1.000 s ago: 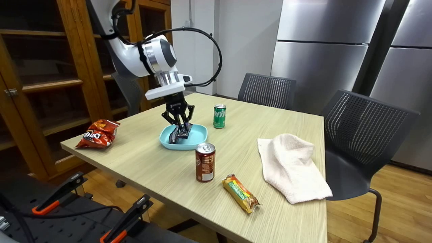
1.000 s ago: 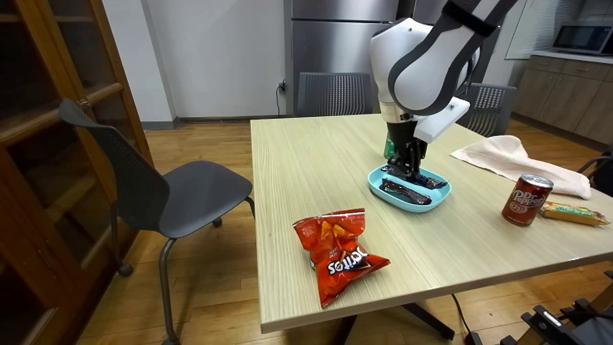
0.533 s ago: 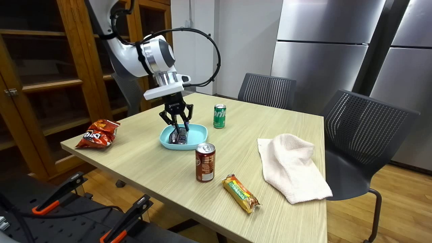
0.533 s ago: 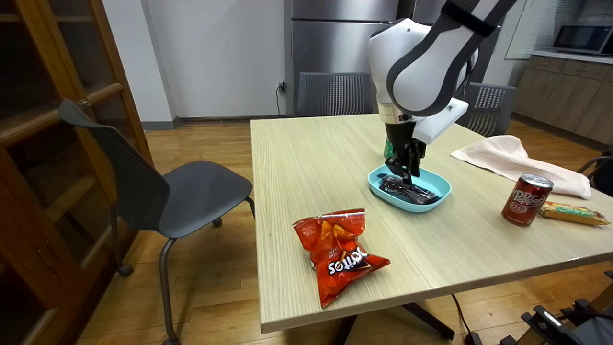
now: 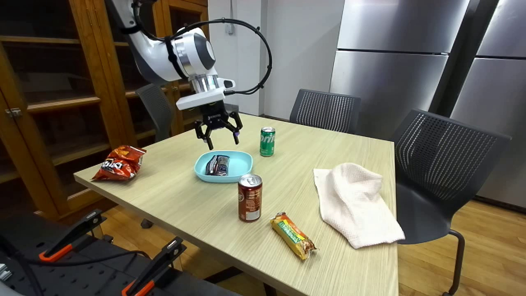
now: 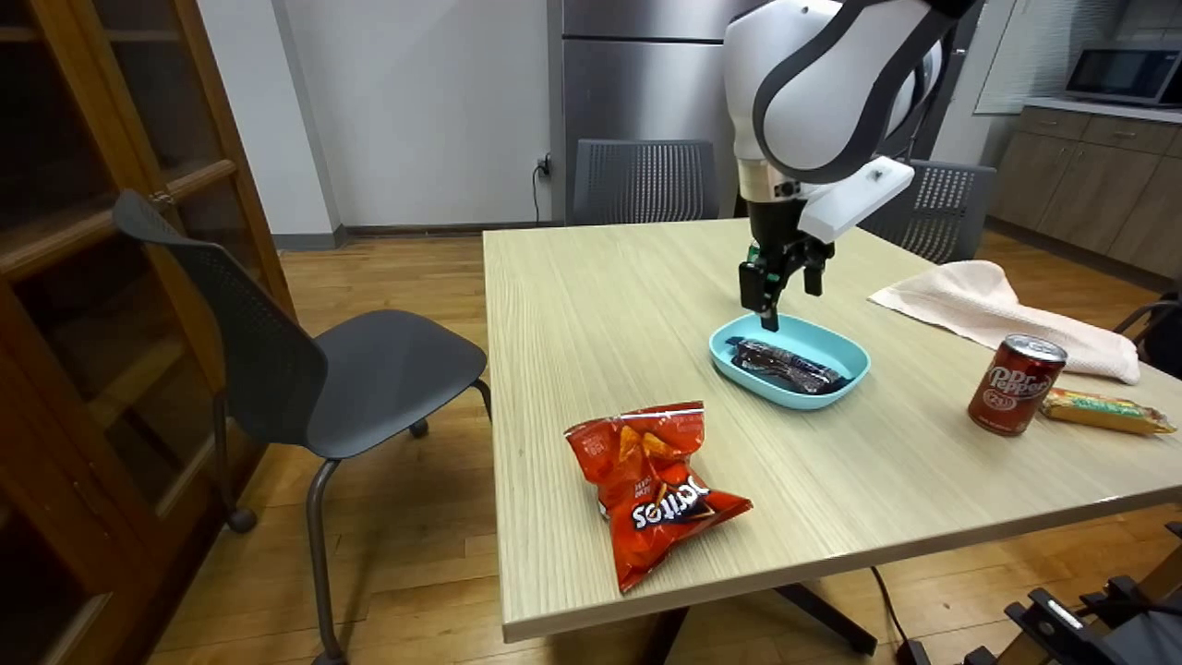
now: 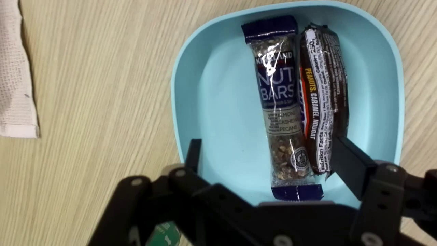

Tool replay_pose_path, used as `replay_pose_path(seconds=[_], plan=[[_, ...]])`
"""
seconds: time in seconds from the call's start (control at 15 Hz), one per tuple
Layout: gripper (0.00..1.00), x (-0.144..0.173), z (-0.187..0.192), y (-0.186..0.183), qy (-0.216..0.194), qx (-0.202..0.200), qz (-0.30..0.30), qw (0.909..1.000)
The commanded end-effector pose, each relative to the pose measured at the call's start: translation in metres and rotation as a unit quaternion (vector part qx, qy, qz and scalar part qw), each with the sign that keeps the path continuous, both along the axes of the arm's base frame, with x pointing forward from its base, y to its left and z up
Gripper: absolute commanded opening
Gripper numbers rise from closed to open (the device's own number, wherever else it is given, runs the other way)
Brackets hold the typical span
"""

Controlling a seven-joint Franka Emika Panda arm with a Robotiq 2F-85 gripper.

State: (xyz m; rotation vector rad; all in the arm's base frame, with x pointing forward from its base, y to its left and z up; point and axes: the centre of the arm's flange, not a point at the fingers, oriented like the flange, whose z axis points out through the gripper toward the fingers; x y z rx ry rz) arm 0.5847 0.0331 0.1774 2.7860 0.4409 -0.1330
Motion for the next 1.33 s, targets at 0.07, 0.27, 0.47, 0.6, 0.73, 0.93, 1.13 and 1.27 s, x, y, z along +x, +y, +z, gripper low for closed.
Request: replay_pose_path(seconds=[0.07, 0.27, 0.47, 0.6, 0.73, 0.93, 1.13, 1.27], plan=[[1.0, -0.015, 0.04, -0.019, -0.007, 0.024, -0.024, 0.9994], [1.0, -0.022, 0.054, -0.037, -0.013, 0.04, -0.045, 0.9981], [1.0, -0.034, 0.067, -0.056, -0.029, 0.052, -0.069, 0.9958], [1.0, -0.033, 0.072, -0.067, -0.024, 0.058, -0.105, 0.9925], [1.0, -0.022, 0.059, -0.064, -0.028, 0.048, -0.097, 0.9937], [1.0, -0.024, 0.061, -0.068, -0.028, 0.05, -0.103, 0.993], [1.0, -0.024, 0.06, -0.068, -0.028, 0.05, -0.103, 0.993], [1.0, -0.034, 0.065, -0.071, -0.035, 0.055, -0.101, 0.9927]])
